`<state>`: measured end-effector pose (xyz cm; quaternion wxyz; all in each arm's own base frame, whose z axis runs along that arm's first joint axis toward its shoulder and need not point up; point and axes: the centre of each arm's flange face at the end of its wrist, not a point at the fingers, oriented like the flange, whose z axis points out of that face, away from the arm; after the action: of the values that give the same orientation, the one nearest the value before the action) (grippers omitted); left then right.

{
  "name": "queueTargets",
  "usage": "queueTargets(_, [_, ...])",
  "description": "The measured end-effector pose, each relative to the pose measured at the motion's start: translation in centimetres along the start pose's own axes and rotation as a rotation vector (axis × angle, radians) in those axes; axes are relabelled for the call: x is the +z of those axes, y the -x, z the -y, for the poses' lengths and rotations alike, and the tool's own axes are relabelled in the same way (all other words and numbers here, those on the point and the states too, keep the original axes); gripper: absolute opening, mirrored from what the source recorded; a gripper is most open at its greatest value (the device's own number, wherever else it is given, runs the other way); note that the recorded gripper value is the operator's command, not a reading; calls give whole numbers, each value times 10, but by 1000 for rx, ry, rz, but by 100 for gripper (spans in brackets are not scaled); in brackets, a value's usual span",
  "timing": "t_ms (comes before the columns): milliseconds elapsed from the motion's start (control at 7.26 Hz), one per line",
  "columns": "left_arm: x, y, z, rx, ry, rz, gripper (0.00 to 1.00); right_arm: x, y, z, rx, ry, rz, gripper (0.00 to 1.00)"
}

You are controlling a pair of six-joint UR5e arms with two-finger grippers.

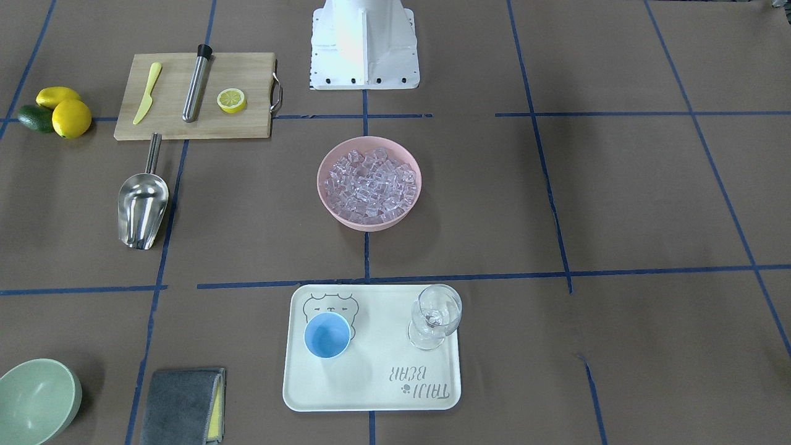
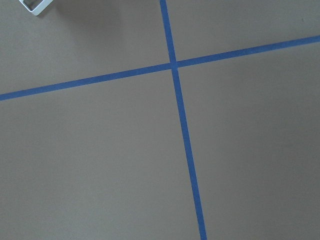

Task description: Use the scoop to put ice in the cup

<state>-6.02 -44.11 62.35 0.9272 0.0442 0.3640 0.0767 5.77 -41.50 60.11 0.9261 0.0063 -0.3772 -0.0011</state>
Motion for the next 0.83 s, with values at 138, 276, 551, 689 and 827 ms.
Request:
queueTargets(138, [-1,-1,0,2,-2,0,100,0,0,0,0,0,0,100])
queueTargets(276, [-1,-1,1,5,-3,0,100,0,0,0,0,0,-1,100])
queueTargets(551, [-2,-2,2,8,-6,1,100,0,0,0,-2,-1,-2,100])
queueTargets(689, [-2,-3,2,9,-7,1,100,-1,1,1,-4,-3,-2,100])
queueTargets(827, [-2,-3,2,9,-7,2,100,-1,1,1,-9,-4,-2,100])
